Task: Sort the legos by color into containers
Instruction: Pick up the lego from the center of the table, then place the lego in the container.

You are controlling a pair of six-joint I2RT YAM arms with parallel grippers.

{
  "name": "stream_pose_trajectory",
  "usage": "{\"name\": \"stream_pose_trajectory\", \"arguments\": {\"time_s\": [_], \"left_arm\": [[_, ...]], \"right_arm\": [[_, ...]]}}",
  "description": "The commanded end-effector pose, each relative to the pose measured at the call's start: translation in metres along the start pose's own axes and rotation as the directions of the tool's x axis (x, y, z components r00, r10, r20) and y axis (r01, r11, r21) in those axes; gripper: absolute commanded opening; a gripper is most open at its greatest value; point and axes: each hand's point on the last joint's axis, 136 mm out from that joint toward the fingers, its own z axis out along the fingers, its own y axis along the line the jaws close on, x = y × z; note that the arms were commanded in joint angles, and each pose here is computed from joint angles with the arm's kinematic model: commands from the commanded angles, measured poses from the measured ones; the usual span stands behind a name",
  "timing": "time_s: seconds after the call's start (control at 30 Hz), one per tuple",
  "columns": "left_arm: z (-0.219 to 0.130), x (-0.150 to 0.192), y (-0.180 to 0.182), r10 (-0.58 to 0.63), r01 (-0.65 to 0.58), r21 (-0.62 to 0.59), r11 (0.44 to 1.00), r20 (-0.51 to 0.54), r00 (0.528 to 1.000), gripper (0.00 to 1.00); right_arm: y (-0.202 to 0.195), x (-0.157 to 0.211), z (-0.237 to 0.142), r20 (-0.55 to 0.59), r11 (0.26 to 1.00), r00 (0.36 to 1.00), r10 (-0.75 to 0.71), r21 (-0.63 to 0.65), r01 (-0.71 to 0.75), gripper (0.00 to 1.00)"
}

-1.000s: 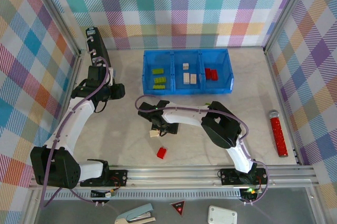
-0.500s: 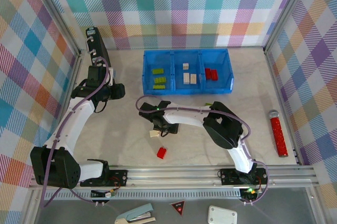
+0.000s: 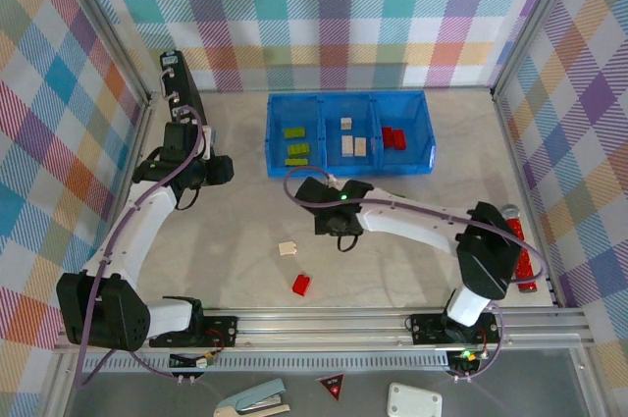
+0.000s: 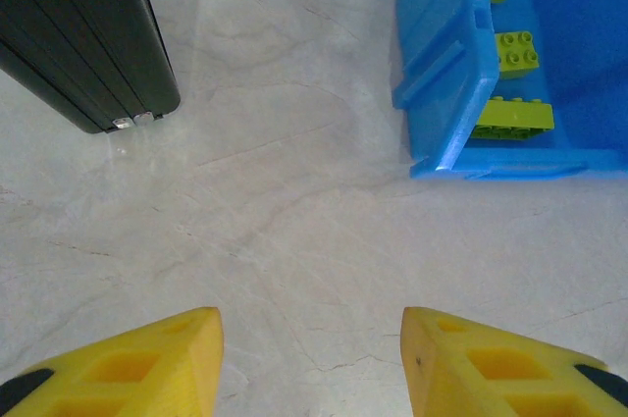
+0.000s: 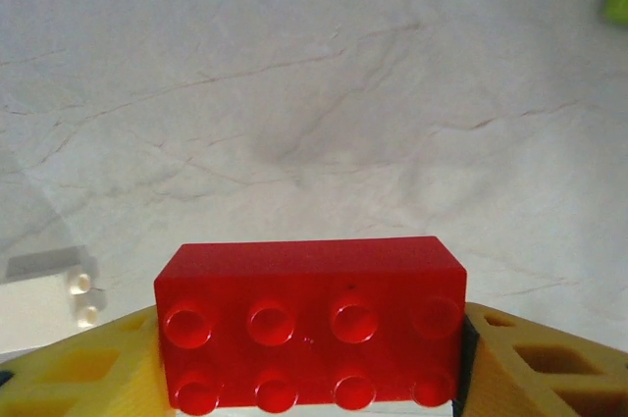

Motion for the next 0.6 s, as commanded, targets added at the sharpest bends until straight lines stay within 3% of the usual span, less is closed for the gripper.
{"name": "stream_pose_trajectory", "arguments": {"time_s": [0.0, 0.3, 0.57], "left_arm": [[-0.001, -0.003, 0.000, -0.009, 0.009, 0.010, 1.000, 0.001, 1.000, 0.51], [0.002, -0.001, 0.003, -0.007, 0.007, -0.005, 1.000, -0.010, 1.000, 0.51], [0.006, 0.002, 0.007, -0.004, 0.003, -0.025, 1.000, -0.025, 1.000, 0.51]], "right_arm": [[-0.018, -0.009, -0.008, 0.001, 0.995, 0.995, -0.098, -0.020, 0.098, 0.60], [-0.077, -0.051, -0.011, -0.046, 0.994, 0.995, -0.087, -0.070, 0.084, 0.59], [-0.124, -0.113, -0.006, -0.029, 0.993, 0.999, -0.017, -0.114, 0.013, 0.59]]}}
